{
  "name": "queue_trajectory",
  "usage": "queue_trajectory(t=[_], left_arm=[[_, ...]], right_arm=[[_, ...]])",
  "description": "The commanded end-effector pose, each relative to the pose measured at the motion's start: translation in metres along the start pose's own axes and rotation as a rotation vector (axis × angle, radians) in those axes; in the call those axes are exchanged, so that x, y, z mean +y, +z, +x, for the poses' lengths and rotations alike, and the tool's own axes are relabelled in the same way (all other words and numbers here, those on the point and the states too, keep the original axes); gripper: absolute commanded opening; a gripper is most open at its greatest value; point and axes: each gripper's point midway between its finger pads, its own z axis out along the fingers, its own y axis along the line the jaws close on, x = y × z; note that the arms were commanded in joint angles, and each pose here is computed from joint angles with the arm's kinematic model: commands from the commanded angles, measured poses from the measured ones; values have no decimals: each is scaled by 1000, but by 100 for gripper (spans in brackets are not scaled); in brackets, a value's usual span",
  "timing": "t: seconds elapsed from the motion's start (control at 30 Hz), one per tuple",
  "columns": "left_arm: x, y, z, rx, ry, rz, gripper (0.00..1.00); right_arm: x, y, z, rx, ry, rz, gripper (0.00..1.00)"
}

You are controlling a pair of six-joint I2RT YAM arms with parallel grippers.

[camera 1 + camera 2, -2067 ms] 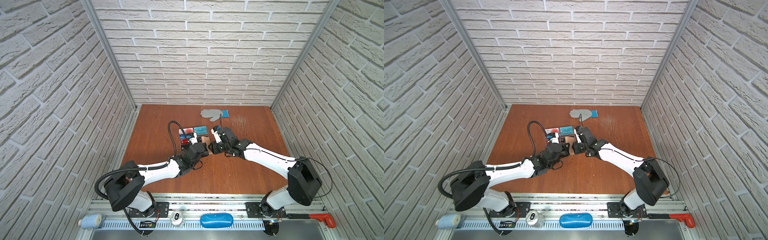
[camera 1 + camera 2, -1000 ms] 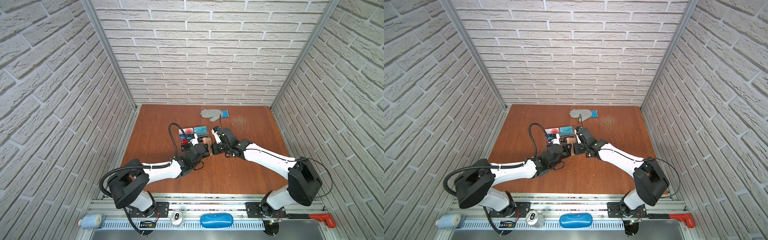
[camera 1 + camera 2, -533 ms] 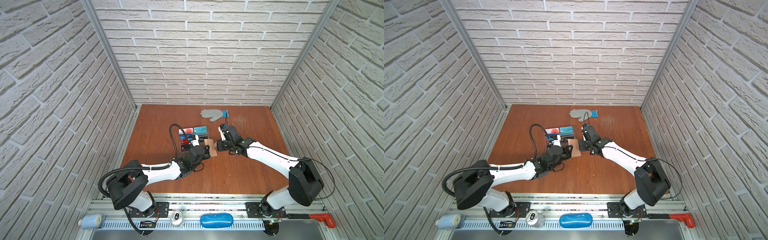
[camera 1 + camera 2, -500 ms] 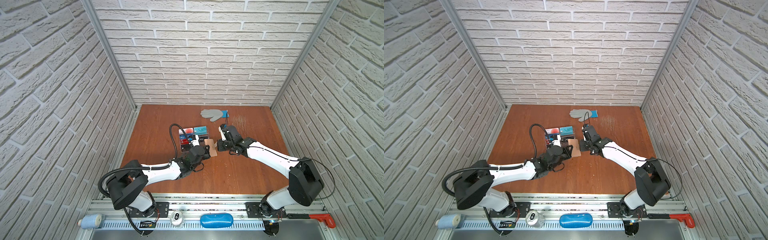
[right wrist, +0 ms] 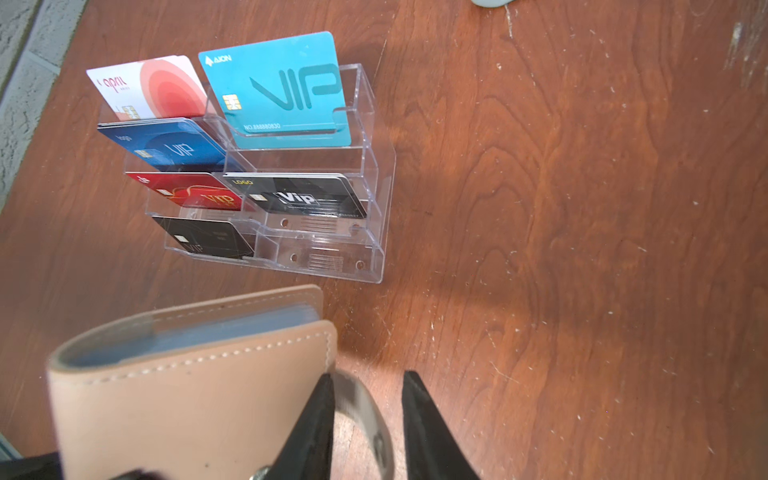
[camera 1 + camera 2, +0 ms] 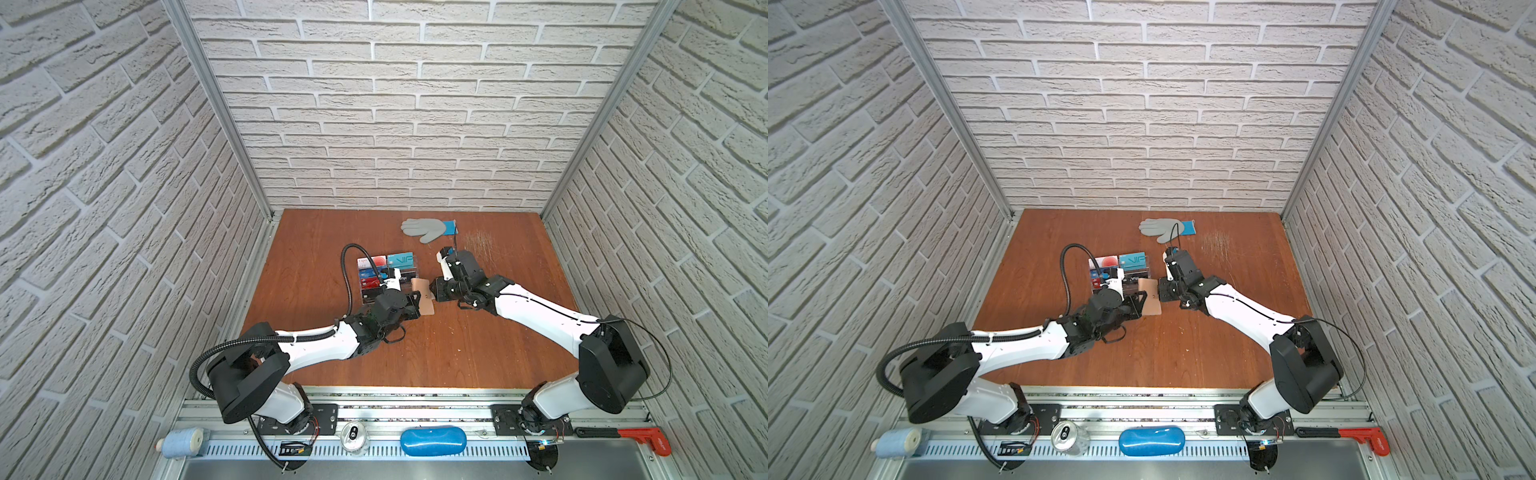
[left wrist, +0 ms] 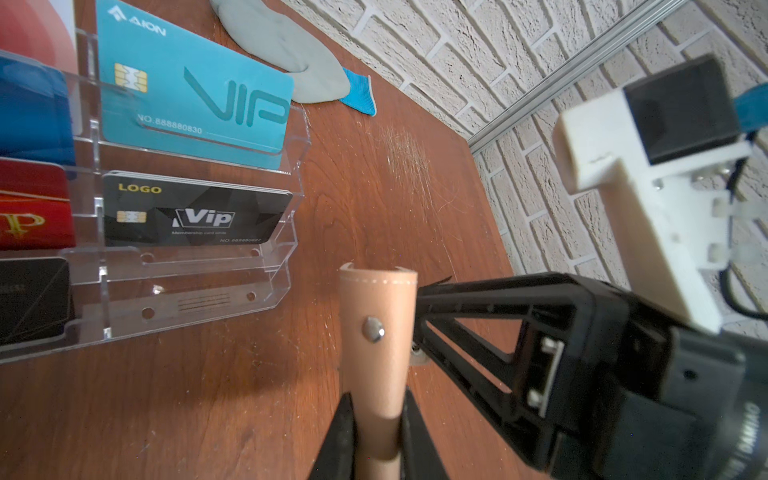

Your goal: Take the credit cards out of the card holder

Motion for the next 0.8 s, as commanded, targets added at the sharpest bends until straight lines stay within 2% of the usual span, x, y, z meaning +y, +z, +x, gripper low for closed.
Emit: queue_trajectory(t=[0.0,0.17,0.43,0.6,0.77], left_arm=[[-19,-6,-17,-54,-15,85,0],[-13,-14,-24,-88,-29,94,0],[-16,-24,-41,-94,-54,159,0],[-29,-24,-55,-66,-108,300,0],[-40,-22,-58,3,-101,380,0]], right_arm=[[6,4,-3,-10,17,-39,31],[0,3,-3,-9,34,-29,32],[1,5,-3,5,102,-116,38],[11,1,-5,0,117,-194,43],[19,-6,-10,-15,150,-282,47]])
